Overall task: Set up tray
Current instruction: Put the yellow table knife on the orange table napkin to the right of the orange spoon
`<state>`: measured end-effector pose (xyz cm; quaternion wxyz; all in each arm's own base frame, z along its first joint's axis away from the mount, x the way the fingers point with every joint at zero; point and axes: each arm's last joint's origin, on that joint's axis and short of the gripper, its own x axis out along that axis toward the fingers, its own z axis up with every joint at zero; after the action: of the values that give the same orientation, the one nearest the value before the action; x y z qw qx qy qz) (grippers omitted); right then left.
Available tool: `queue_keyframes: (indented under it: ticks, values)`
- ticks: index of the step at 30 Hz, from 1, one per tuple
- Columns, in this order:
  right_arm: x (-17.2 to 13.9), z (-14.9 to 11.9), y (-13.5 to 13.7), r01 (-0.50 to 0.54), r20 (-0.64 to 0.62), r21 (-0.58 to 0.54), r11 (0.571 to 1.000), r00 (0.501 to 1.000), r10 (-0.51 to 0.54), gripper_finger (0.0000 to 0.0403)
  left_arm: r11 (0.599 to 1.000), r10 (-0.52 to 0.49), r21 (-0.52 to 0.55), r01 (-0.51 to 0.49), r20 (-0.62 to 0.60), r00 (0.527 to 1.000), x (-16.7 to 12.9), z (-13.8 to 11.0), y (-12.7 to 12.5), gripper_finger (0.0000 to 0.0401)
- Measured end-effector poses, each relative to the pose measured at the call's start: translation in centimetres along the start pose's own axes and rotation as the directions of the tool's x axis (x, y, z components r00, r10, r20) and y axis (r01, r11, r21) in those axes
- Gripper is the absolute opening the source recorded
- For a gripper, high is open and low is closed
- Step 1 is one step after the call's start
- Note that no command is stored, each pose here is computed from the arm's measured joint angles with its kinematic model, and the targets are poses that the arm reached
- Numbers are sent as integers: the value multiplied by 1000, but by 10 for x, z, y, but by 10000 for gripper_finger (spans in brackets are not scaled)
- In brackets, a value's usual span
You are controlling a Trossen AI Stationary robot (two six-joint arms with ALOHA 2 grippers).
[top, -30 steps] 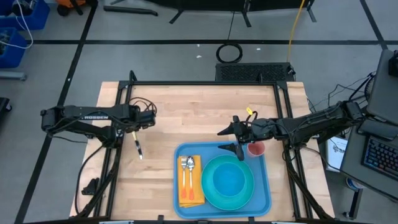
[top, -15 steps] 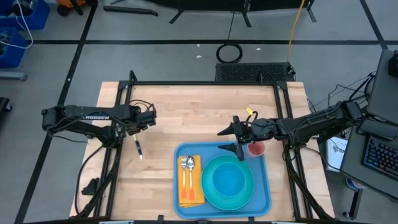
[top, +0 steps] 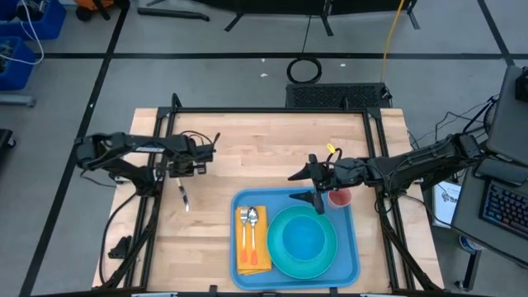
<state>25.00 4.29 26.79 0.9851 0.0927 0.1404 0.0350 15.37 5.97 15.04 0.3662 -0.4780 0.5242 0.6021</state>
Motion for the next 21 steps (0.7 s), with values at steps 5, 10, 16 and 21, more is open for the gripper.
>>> queue_keyframes:
  ticks: [5,10,16,21]
  values:
    - [0,0,0,0,1,-4,1000,1000,0,263,1000,-4,-8,4,-17,1000,1,10,1,102]
    - [0,0,0,0,1,-11,1000,1000,0,263,999,-12,-36,11,-49,999,1,17,3,101]
    - [0,0,0,0,1,-26,1000,1000,0,263,999,-19,-37,18,-46,999,-3,22,2,59]
    - [0,0,0,0,1,-26,1000,1000,0,263,999,12,46,-11,-5,1000,-7,22,3,9]
